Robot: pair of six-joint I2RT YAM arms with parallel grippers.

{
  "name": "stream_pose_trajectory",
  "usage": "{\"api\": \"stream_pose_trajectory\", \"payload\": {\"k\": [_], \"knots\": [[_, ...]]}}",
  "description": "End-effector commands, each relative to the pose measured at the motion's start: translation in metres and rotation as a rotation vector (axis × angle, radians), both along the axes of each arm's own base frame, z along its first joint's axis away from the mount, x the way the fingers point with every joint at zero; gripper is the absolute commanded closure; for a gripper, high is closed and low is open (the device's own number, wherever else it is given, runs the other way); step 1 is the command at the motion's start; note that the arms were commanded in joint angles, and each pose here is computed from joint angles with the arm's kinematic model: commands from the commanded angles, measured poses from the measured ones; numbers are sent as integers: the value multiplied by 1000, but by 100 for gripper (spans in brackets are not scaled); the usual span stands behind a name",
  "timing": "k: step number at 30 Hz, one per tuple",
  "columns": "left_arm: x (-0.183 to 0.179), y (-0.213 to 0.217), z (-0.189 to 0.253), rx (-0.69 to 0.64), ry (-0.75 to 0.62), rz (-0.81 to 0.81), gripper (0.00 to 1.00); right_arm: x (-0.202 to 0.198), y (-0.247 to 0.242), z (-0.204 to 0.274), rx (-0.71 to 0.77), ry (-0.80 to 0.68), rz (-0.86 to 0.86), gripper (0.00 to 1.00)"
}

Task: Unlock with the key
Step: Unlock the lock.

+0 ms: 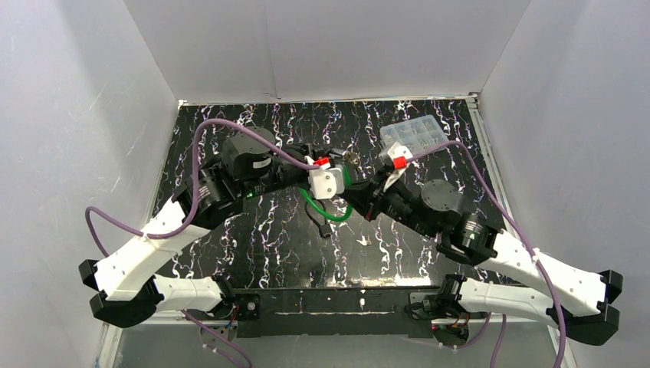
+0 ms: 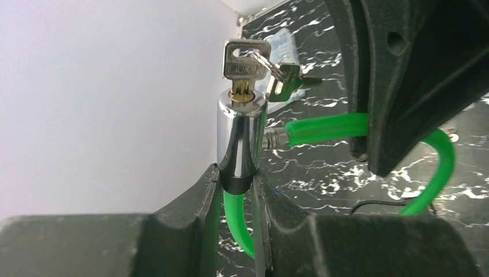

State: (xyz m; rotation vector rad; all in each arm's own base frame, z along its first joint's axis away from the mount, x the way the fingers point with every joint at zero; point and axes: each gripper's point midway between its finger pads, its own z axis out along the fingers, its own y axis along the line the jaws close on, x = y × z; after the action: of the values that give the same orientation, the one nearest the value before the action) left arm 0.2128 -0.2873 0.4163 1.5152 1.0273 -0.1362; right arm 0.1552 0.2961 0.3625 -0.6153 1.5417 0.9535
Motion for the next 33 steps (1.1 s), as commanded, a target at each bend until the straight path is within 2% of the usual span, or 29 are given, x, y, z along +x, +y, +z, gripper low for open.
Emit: {"api": "stream_pose_trajectory", "payload": {"k": [1,2,5,7,9,13,16,20,27,30,33], "knots": [[-44,10,23,-75,65,-145,95,15,-25,19,29,-202,-106,99],[-51,9,20,-66,93,-175,86,13,-26,17,17,-232,-92,99],[-63,10,14,-50,156,-212,45,6,-26,15,-25,-302,-41,99],[-62,11,13,-50,185,-201,31,0,-25,14,-45,-324,-4,99],[-62,12,12,-56,229,-199,24,-7,-26,15,-46,-346,34,99],[-67,15,2,-46,347,-242,20,-21,-27,23,-28,-403,102,99],[-57,16,-2,-80,448,-249,19,-30,-27,32,-9,-420,140,99],[-61,10,4,-116,622,-368,19,-43,-24,39,8,-414,217,99],[-92,1,22,-130,764,-577,20,-52,-20,49,43,-411,262,99],[-104,4,18,-107,832,-610,22,-52,-19,55,64,-420,264,99],[-107,5,17,-104,828,-612,26,-53,-17,60,83,-421,269,99]]}}
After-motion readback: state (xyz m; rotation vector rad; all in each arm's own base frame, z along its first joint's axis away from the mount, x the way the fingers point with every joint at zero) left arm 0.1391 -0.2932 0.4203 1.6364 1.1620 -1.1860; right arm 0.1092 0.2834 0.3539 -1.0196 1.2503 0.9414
